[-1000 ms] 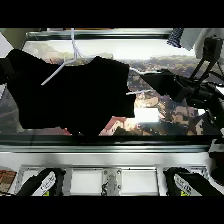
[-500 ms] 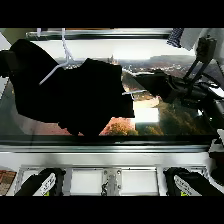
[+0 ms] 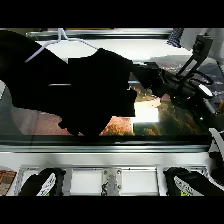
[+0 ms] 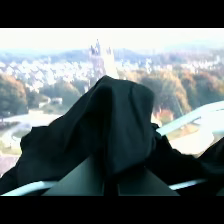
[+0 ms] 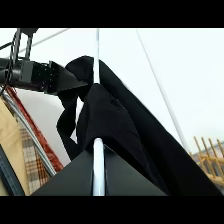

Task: Fold the clothes and pants, and hang the long-sleeved shirts on hangers.

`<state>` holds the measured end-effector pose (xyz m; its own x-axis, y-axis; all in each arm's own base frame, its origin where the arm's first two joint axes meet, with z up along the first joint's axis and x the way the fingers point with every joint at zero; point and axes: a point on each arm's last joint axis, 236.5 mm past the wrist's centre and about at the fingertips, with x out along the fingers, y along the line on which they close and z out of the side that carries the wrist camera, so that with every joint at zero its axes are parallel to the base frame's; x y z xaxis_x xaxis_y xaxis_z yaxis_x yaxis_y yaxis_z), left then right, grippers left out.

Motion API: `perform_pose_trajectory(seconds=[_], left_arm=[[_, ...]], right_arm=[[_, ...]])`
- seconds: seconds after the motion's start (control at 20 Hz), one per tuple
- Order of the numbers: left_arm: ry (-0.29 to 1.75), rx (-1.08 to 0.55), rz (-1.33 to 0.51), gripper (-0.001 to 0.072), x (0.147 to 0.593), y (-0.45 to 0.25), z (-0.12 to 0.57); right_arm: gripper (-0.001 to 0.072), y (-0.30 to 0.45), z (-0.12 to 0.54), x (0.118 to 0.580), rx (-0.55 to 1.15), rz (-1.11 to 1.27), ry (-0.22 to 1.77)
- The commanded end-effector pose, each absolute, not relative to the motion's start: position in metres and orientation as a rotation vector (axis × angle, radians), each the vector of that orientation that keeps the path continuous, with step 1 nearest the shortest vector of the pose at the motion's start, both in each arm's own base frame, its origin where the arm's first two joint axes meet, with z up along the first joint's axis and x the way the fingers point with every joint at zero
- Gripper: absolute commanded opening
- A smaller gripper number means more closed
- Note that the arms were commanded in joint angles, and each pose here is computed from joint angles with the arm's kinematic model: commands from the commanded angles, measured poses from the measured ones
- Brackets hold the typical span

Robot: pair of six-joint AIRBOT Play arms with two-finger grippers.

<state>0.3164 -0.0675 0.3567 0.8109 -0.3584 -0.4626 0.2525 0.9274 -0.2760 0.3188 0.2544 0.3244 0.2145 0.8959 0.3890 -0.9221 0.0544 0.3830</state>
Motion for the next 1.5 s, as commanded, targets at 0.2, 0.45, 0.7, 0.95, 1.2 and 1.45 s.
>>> perform_pose_trajectory(seconds=[0.2,0.45,0.7,0.95,1.2,1.45], left_arm=[[0.495,-0.239,-0.353,0.0013,0.308,-0.076,0.37],[0.492,-0.231,-0.369,0.0302,0.307,-0.078,0.371],[0.494,-0.23,-0.368,0.0588,0.306,-0.078,0.37],[0.443,-0.172,-0.243,0.0587,0.296,-0.05,0.379],[0.395,-0.183,-0.149,0.0586,0.284,-0.026,0.391],[0.412,-0.195,-0.083,0.0279,0.278,-0.008,0.386]], right_arm=[[0.0009,0.285,0.331,0.318,0.717,1.415,-0.16],[0.0008,0.293,0.324,0.325,0.72,1.393,-0.134],[0.001,0.293,0.324,0.325,0.687,1.387,-0.161],[0.0014,0.293,0.324,0.325,0.598,1.368,-0.232],[0.0014,0.298,0.313,0.325,0.566,1.375,-0.197],[0.0011,0.272,0.308,0.344,0.563,1.314,-0.149]])
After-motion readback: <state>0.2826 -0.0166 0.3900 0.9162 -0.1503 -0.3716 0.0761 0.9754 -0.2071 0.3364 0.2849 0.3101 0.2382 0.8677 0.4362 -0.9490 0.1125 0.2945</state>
